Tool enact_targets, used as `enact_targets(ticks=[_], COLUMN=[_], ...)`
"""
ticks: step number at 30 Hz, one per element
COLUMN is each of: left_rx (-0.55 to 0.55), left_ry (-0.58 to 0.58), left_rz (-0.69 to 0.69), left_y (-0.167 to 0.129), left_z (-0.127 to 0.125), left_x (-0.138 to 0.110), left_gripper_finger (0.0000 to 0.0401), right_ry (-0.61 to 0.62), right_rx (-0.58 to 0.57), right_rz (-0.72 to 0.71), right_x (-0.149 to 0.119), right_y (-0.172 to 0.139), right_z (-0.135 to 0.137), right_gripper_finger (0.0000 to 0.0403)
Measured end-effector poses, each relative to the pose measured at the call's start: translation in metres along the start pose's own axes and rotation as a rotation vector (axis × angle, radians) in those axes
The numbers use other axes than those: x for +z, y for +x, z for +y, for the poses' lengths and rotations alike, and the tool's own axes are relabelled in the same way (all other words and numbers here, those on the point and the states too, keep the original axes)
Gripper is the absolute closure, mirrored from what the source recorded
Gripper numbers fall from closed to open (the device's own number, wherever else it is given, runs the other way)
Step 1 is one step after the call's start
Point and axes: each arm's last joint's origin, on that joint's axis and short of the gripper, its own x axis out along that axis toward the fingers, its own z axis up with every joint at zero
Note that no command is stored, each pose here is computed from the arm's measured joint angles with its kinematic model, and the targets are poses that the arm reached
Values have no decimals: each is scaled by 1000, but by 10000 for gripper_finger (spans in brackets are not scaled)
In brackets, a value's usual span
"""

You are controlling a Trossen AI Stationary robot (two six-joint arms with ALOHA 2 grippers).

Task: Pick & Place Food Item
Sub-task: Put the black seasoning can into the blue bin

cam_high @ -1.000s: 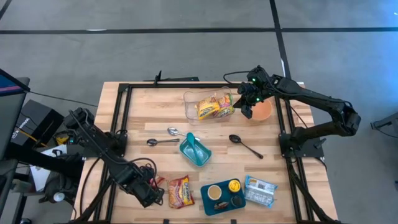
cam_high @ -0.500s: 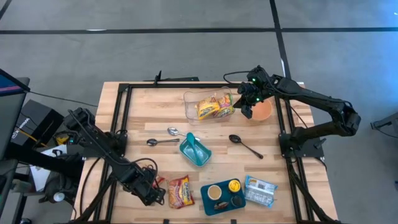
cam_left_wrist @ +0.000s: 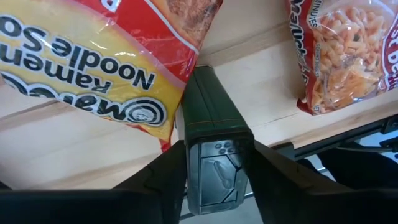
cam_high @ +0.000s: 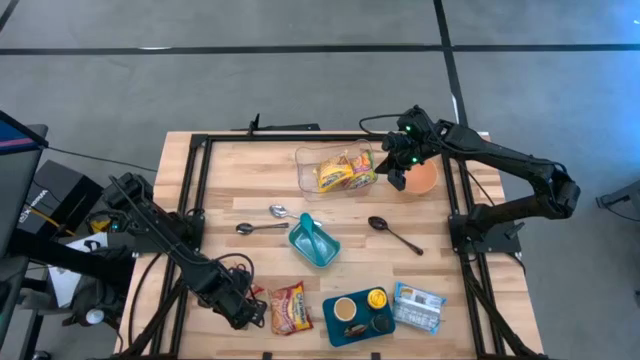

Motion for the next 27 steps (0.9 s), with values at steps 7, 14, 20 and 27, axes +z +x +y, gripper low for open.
enact_targets(ticks=[7,14,20,27], left_rx=[9,24,16,6], left_ry=[-32,-60,-62,-57], left_rz=[-5,-13,-9,-4], left_y=[0,1,1,1], left_z=[1,2,1,0], left_x=[0,1,1,0], left_gripper_finger=[250,245,252,238], right_ry=[0,0,-1,-1], right_rx=[0,0,0,0], right_rz=[0,0,0,0], right_x=[0,0,0,0], right_y=[0,0,0,0], right_z=[0,0,0,0], right_gripper_finger=[392,392,392,392])
